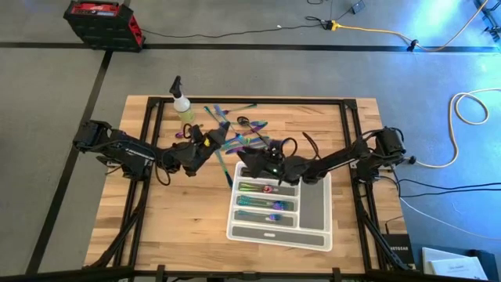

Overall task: Sort silverware
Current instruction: Put the purple fork into the white silverware tray

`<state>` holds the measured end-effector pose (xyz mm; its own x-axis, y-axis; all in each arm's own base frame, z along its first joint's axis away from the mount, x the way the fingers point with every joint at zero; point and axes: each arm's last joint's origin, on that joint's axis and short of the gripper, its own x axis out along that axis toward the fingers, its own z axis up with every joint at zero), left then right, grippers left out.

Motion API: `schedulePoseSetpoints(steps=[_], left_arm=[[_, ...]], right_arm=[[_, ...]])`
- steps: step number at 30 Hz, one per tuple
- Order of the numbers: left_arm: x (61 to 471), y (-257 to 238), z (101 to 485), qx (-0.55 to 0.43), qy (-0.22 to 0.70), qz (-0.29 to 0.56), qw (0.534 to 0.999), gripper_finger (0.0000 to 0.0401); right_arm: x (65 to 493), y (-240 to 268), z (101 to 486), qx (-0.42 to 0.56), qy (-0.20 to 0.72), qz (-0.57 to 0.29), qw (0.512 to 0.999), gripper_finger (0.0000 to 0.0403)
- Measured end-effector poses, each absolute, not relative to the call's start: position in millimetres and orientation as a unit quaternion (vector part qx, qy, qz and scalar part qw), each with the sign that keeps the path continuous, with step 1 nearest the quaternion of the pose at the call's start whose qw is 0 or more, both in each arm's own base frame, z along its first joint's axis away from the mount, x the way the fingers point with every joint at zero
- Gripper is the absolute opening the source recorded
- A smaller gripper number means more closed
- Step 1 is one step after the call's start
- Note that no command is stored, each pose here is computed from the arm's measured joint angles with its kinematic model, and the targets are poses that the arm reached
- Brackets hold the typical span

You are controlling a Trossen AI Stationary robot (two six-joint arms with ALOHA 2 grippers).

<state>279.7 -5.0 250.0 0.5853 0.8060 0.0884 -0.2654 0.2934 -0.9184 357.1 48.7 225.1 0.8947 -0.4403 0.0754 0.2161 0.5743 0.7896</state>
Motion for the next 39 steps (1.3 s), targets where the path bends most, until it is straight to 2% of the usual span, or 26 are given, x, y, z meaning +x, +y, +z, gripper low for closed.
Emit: schedulePoseSetpoints(steps=[3, 6, 17, 28, 39], left_arm=[[279.8, -5.1, 250.0, -0.48, -0.285, 0.353, 0.751, 0.0001], [279.9, -5.1, 250.0, -0.482, -0.285, 0.351, 0.75, 0.0001], [280.2, -5.4, 250.1, -0.489, -0.285, 0.343, 0.749, 0.0001], [280.4, -5.9, 250.3, -0.49, -0.282, 0.337, 0.753, 0.0001], [280.9, -6.7, 250.1, -0.47, -0.267, 0.338, 0.77, 0.0001]], right_arm=[[357.0, 47.4, 224.4, 0.432, -0.138, -0.199, 0.869, 0.0284], [356.8, 47.1, 223.6, 0.441, -0.14, -0.205, 0.862, 0.0262], [356.1, 45.5, 223.4, 0.443, -0.152, -0.229, 0.853, 0.0123], [355.6, 44.4, 222.9, 0.434, -0.157, -0.247, 0.852, 0.0014], [355.5, 44.3, 222.0, 0.415, -0.151, -0.257, 0.86, 0.0002]])
